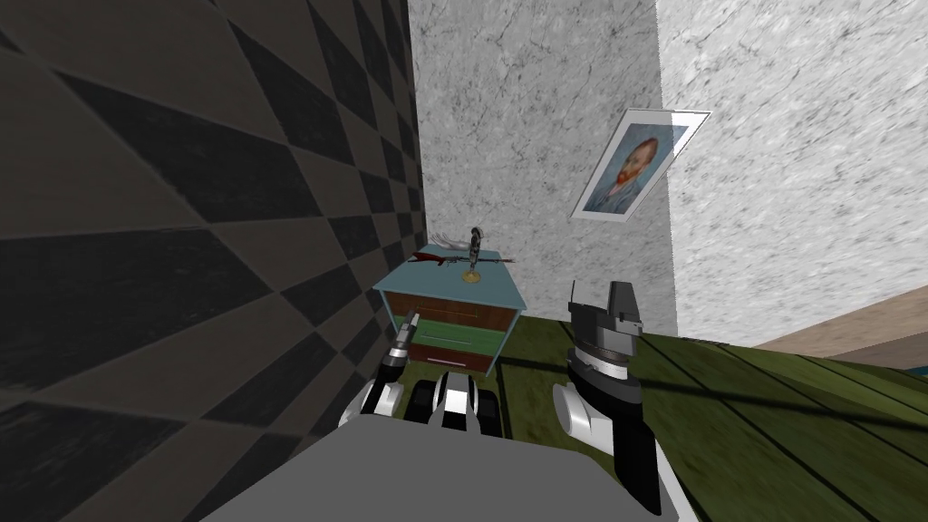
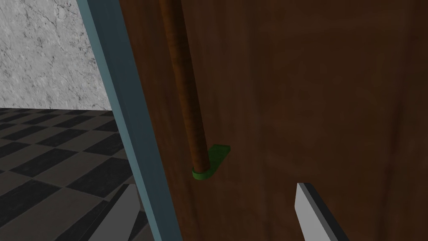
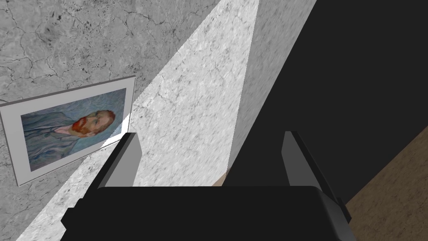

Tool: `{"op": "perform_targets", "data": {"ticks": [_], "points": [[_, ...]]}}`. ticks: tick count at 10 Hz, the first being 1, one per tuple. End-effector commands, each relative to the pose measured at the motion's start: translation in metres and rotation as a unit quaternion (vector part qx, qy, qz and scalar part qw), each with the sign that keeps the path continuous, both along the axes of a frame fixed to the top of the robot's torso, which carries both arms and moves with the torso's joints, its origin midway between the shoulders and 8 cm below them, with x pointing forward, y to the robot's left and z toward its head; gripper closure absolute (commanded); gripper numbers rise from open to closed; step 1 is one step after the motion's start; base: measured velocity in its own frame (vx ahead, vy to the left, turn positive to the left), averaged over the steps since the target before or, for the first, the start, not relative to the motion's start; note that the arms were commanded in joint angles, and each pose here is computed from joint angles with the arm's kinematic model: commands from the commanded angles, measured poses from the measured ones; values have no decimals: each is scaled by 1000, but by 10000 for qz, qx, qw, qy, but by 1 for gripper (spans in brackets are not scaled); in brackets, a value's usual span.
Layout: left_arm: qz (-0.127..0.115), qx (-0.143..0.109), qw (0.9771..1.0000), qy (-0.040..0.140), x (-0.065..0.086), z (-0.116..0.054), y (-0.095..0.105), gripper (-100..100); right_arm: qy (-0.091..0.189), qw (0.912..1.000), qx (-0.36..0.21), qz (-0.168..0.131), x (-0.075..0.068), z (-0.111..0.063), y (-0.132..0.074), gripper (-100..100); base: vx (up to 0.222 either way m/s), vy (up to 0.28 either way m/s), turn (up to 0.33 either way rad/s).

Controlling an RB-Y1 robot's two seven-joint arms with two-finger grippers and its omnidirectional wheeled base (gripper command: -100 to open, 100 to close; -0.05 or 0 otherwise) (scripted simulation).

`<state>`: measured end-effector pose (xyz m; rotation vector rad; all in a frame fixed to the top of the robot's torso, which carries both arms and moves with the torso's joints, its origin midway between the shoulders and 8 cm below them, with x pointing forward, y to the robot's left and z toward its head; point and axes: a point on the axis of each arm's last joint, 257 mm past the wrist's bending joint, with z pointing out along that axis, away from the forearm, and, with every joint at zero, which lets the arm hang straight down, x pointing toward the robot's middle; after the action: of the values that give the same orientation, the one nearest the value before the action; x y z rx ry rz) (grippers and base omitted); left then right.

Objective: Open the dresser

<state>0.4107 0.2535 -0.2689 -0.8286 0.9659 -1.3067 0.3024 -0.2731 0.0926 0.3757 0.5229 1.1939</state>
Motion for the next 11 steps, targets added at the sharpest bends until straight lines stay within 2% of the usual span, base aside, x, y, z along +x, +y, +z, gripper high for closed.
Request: {"op": "perform_targets", "data": {"ticks": [1,11], "points": [[-12,-10,10000,87,12,2,-2,-100,0,10000,0,0,0,0,0,0,-37,-6,16],[-74,46,9988,474,58,10,-6,-100,0,10000,0,0,0,0,0,0,-45,-7,17]]}}
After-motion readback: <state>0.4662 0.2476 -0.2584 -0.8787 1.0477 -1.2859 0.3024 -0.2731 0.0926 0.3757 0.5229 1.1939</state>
